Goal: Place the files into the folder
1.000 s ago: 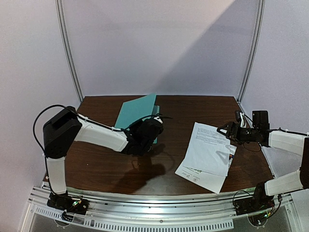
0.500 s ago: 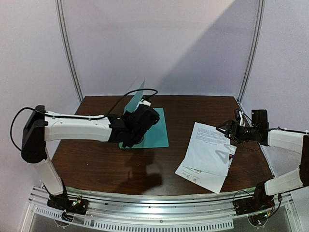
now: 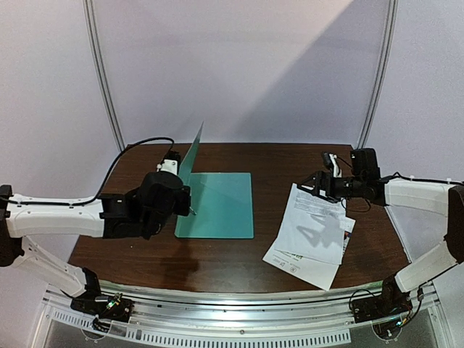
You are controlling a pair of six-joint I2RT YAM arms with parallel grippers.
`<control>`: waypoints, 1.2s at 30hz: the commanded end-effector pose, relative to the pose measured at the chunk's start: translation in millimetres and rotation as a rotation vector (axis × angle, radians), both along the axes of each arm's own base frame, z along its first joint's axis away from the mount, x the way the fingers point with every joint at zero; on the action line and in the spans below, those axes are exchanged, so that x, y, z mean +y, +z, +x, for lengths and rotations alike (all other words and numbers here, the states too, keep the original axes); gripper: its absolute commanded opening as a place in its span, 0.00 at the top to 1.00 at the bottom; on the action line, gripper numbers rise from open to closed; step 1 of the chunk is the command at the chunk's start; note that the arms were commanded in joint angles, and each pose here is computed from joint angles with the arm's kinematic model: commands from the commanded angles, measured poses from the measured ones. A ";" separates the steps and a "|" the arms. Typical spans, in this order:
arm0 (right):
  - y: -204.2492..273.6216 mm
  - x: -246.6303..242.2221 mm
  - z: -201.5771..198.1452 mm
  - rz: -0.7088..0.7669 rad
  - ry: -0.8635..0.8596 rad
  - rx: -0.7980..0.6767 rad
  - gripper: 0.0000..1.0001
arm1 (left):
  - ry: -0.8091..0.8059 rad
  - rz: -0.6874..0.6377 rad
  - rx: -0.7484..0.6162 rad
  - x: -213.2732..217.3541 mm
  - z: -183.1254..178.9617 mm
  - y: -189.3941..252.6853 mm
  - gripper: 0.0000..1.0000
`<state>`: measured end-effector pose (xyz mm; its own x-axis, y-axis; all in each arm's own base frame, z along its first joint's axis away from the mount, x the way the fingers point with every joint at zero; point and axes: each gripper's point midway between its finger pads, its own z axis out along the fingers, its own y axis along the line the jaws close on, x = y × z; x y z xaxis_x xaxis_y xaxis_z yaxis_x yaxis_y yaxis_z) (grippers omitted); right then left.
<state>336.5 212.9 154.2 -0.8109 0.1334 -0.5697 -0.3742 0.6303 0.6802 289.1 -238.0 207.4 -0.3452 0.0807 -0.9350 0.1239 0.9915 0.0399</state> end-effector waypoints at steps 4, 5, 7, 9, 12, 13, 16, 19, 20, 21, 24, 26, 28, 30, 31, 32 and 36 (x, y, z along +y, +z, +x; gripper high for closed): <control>4.6 79.1 -0.9 -0.013 0.146 -0.075 0.01 | -0.102 -0.382 -0.069 13.3 -31.1 23.5 1.00; 4.1 88.7 -1.5 -0.007 0.161 -0.070 0.01 | -0.102 -0.413 -0.078 20.5 -35.3 25.5 1.00; 0.0 106.3 -3.9 -0.007 0.196 -0.060 0.01 | -0.102 -0.481 -0.103 38.1 -44.3 32.7 1.00; -1.4 120.1 -4.9 -0.003 0.219 -0.065 0.01 | -0.093 -0.519 -0.102 51.6 -51.0 28.8 1.00; -2.8 138.4 -6.3 0.014 0.246 -0.063 0.02 | -0.037 -0.561 -0.071 72.4 -57.3 8.7 1.00; -2.2 143.7 -6.9 0.019 0.256 -0.062 0.03 | -0.016 -0.570 -0.056 78.0 -58.1 1.5 1.00; -7.5 158.6 -7.8 0.018 0.280 -0.051 0.05 | 0.047 -0.587 0.004 91.3 -61.5 -23.4 1.00; -11.3 170.4 -8.8 0.012 0.299 -0.048 0.06 | 0.148 -0.575 0.075 108.8 -63.7 -48.7 1.00; -12.3 172.3 -8.4 0.011 0.301 -0.047 0.07 | 0.176 -0.573 0.093 113.8 -64.6 -54.8 1.00; -15.3 174.2 -9.3 0.008 0.306 -0.043 0.07 | 0.199 -0.572 0.108 118.2 -65.6 -59.7 1.00; -19.5 175.1 -8.4 0.004 0.303 -0.038 0.09 | 0.292 -0.560 0.163 135.1 -69.4 -76.5 1.00; -22.5 174.2 -8.1 -0.006 0.298 -0.033 0.10 | 0.356 -0.543 0.213 146.7 -73.5 -89.8 1.00; -25.7 172.8 -7.1 -0.019 0.290 -0.034 0.10 | 0.396 -0.520 0.257 154.1 -77.4 -101.8 1.00; -29.6 170.4 -5.6 -0.035 0.280 -0.034 0.11 | 0.398 -0.490 0.282 154.7 -78.1 -109.1 1.00; -31.3 169.9 -5.1 -0.042 0.275 -0.035 0.11 | 0.396 -0.479 0.289 154.2 -77.7 -111.4 1.00; -33.0 169.6 -4.7 -0.046 0.275 -0.036 0.11 | 0.391 -0.471 0.292 152.3 -76.3 -112.7 1.00; -41.3 167.0 -0.9 -0.078 0.253 -0.023 0.13 | 0.363 -0.446 0.320 140.3 -71.1 -121.8 1.00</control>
